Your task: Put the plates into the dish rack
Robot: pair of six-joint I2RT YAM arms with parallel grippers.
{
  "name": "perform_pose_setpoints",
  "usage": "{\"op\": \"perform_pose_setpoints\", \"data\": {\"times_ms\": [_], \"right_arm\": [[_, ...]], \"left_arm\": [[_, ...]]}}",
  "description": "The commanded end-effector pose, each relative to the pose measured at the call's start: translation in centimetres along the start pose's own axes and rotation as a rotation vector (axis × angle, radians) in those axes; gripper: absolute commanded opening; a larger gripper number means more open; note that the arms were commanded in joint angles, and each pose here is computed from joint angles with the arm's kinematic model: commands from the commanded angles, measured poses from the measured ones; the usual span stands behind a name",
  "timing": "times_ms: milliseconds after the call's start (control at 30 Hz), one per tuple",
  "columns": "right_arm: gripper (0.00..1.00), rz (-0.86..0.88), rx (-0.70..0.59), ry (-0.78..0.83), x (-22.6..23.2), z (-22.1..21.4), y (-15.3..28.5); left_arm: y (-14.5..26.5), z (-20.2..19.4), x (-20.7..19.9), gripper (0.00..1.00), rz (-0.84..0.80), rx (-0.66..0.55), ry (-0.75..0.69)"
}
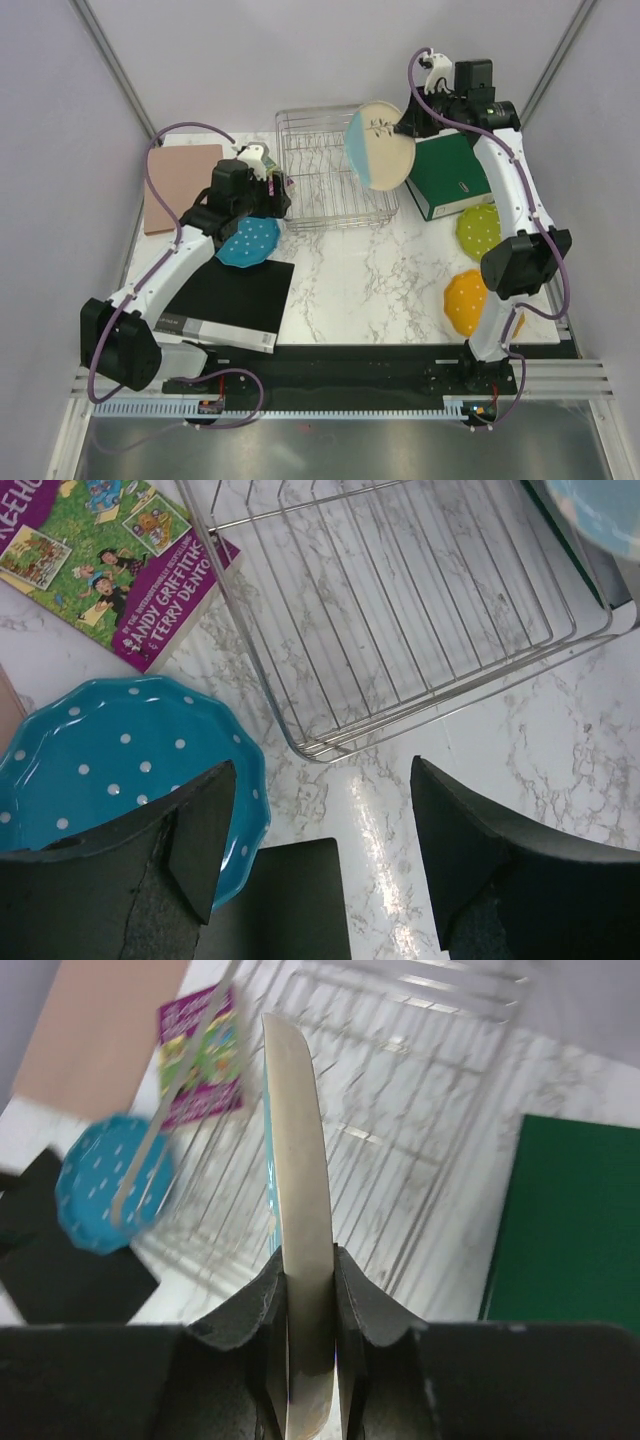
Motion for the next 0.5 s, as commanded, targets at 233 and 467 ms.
{"op": "perform_pose_setpoints", "data": {"times_ms": [233, 467], "right_arm": [[0.0, -0.567, -0.579, -0.053, -3.1, 10.1, -3.6], [0.0, -0.754, -0.564, -0.083, -3.6, 9.5, -7.2]], "left_arm": [[0.9, -0.4, 3.2, 0.76, 0.036, -0.039, 0.127], [1.0, -1.3, 4.0, 0.76, 0.038, -0.028, 0.17]]}}
Point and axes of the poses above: each gripper's point midway between its finger pads, its own y axis back along the fingers, its own x axis along the line the jaws close on, z = x × y, the point moved 10 cm from there along y, back along the fingers, and after that the axes turned 9 degrees about y, right-handed, at the moved point
